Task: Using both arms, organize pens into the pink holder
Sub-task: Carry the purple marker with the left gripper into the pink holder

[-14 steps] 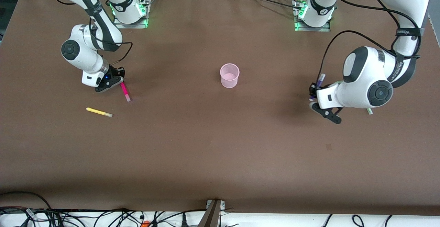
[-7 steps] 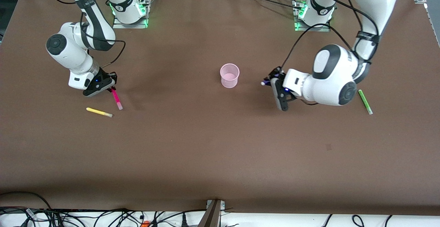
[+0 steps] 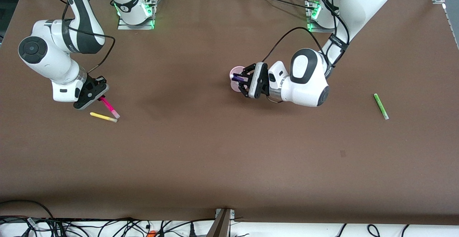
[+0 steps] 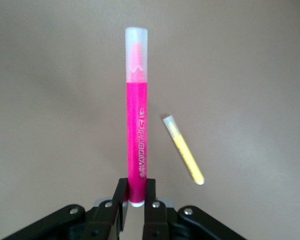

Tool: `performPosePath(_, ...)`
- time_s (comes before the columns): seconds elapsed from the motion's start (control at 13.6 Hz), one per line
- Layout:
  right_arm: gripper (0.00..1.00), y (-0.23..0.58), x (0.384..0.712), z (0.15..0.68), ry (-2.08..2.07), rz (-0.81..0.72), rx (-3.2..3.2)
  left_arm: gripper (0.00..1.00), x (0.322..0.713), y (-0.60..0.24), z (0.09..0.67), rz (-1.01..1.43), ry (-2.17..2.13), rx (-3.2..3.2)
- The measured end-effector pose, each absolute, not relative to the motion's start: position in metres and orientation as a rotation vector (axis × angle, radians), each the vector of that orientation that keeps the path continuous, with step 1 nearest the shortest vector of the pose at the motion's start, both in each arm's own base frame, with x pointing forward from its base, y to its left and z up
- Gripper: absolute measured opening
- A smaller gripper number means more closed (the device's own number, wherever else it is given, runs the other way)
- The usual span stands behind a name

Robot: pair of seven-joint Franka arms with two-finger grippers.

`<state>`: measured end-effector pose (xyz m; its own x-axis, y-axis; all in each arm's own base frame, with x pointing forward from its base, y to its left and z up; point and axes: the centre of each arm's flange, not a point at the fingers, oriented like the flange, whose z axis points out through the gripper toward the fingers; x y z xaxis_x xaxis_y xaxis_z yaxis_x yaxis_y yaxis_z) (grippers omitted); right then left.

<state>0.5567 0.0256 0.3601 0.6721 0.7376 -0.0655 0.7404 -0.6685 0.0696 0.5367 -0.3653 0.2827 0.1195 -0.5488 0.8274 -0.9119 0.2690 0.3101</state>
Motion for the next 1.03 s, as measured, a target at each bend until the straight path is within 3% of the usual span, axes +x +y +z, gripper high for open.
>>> performPosePath(0.59,0.17,0.045,0.565,0.379,1.302,-0.07,2.723,0.18,0.497,-0.381,0.254,0.532,-1.665,1.196)
performPosePath(1.03,0.17,0.045,0.565,0.378,1.317,-0.079,2.7,0.74,0.502,-0.375,0.256,0.547,-1.667,1.196)
